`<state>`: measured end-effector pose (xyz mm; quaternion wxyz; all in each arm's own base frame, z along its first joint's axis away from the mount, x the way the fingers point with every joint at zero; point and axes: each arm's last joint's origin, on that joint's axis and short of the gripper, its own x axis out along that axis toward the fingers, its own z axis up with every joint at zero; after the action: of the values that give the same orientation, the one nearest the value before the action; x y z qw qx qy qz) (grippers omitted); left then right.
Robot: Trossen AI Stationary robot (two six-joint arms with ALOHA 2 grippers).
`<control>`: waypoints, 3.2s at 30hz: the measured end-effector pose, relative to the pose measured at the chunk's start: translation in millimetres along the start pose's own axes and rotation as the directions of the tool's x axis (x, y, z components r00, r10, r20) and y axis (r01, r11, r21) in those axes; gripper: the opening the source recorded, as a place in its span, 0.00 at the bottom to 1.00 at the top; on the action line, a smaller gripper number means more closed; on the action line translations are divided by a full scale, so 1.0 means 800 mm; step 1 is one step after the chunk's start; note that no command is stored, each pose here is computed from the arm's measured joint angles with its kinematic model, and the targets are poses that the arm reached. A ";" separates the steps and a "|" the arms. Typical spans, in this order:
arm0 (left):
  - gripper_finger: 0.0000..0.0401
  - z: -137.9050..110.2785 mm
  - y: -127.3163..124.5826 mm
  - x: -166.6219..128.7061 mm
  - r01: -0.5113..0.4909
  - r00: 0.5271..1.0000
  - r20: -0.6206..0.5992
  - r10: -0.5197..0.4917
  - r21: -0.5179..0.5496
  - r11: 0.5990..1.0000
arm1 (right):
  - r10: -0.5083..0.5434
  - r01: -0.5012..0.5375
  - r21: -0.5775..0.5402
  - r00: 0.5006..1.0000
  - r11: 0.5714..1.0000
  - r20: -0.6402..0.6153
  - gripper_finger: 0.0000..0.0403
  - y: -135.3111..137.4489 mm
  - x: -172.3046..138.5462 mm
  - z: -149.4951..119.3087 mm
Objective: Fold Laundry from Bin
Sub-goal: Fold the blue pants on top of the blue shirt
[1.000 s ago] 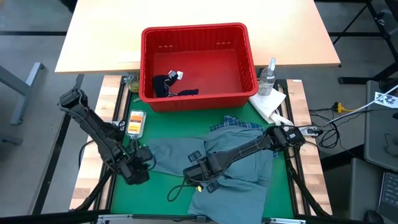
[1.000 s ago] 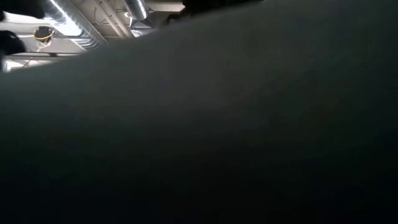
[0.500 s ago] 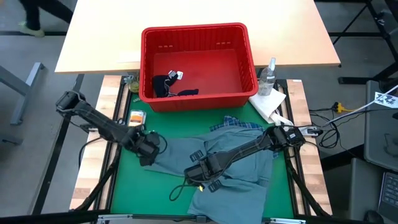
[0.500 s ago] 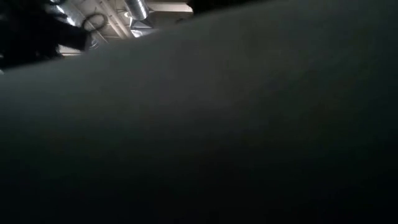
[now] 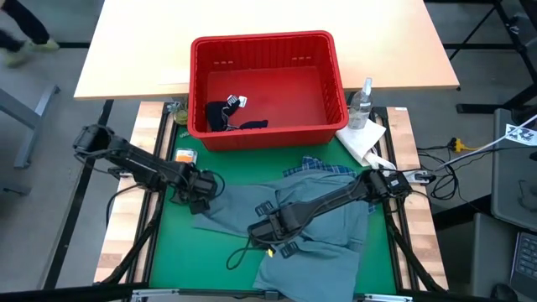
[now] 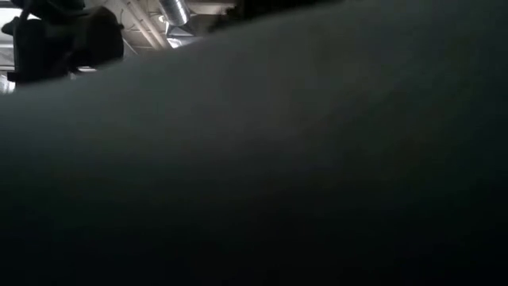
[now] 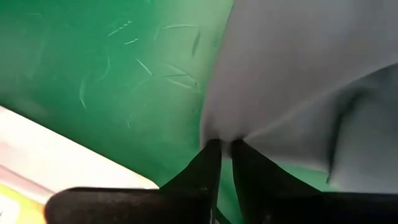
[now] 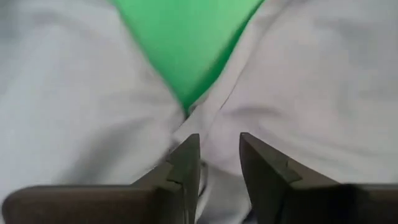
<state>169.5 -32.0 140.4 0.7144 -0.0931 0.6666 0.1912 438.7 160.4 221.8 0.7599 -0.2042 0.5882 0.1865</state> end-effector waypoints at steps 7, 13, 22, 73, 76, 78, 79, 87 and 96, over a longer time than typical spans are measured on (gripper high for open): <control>0.04 0.001 0.009 0.007 -0.005 1.000 -0.006 0.005 -0.009 1.000 | -0.208 0.214 -0.016 0.964 0.977 0.167 0.27 -0.014 -0.034 0.027; 0.02 0.003 0.012 0.008 -0.007 1.000 -0.003 0.007 -0.030 1.000 | -0.322 0.340 0.032 0.851 0.940 0.414 0.27 -0.034 -0.015 0.064; 0.01 0.003 0.011 0.008 0.004 1.000 -0.008 -0.004 -0.032 0.999 | -0.466 0.418 0.223 0.676 0.880 0.571 0.27 -0.068 0.054 0.095; 0.00 0.026 0.014 -0.079 -0.162 0.983 -0.079 0.163 0.016 0.987 | -0.319 0.193 0.294 0.820 0.936 0.476 0.27 -0.079 0.116 0.093; 0.00 0.025 0.012 -0.081 -0.162 0.983 -0.077 0.164 0.030 0.986 | -0.330 0.210 0.296 0.831 0.932 0.447 0.27 -0.079 0.100 0.090; 0.01 0.024 0.011 -0.081 -0.162 0.984 -0.075 0.164 0.037 0.986 | -0.334 0.221 0.292 0.840 0.931 0.427 0.27 -0.079 0.091 0.088; 0.01 0.024 0.010 -0.081 -0.161 0.984 -0.075 0.164 0.038 0.986 | -0.338 0.229 0.289 0.842 0.930 0.420 0.27 -0.079 0.084 0.087; 0.17 0.024 0.011 -0.081 -0.161 0.984 -0.078 0.163 0.030 0.986 | -0.379 0.301 0.257 0.858 0.918 0.347 0.27 -0.078 0.037 0.076; 0.18 0.020 -0.008 -0.082 0.064 0.986 -0.156 -0.061 0.014 0.998 | -0.494 0.477 0.204 0.869 0.855 0.038 0.27 -0.084 0.008 0.036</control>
<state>184.2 -41.5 205.9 0.6668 -0.1217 0.7188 0.1548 498.7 118.9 228.2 0.8236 -0.2647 0.4981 -0.0587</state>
